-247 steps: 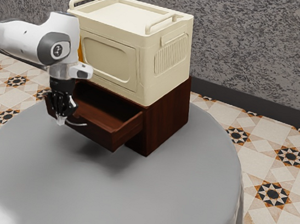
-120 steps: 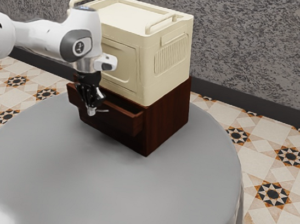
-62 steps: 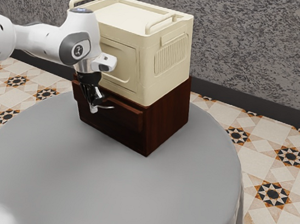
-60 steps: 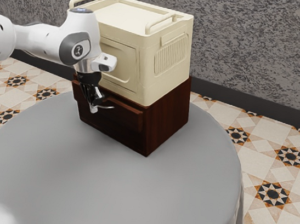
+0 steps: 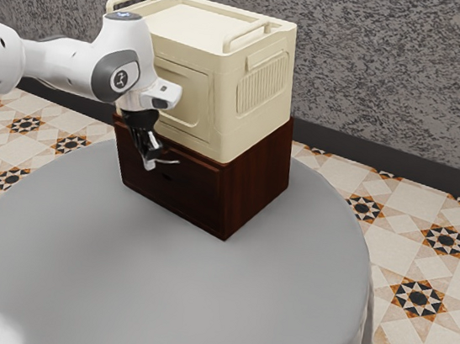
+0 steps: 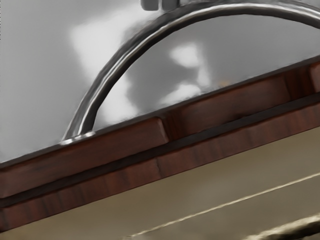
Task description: Push the drawer handle with one arm to close the drawer
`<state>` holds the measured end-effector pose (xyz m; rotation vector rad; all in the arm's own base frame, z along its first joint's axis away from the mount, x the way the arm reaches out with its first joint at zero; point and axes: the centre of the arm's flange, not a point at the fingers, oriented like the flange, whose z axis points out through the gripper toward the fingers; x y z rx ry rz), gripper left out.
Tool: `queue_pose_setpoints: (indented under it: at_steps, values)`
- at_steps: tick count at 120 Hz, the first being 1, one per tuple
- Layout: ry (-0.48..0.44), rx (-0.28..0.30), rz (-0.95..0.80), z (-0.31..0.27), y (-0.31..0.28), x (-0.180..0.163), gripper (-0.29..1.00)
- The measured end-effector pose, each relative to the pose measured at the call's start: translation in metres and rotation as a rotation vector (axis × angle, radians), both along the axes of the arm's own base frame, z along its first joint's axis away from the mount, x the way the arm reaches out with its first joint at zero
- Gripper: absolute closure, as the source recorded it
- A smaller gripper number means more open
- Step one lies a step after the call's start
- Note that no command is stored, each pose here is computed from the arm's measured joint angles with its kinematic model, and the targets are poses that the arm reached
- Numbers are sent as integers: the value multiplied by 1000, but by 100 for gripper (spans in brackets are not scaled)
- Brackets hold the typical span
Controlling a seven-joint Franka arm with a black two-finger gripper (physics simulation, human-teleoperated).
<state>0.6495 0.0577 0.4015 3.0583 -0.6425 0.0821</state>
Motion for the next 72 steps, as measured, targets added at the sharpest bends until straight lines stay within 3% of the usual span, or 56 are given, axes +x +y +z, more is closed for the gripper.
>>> queue_pose_setpoints:
  at_steps: [44, 72]
  values:
    - [-39, -19, -56, 2, -5, 5, 80]
    - [-28, -55, 24, -6, -19, -9, 79]
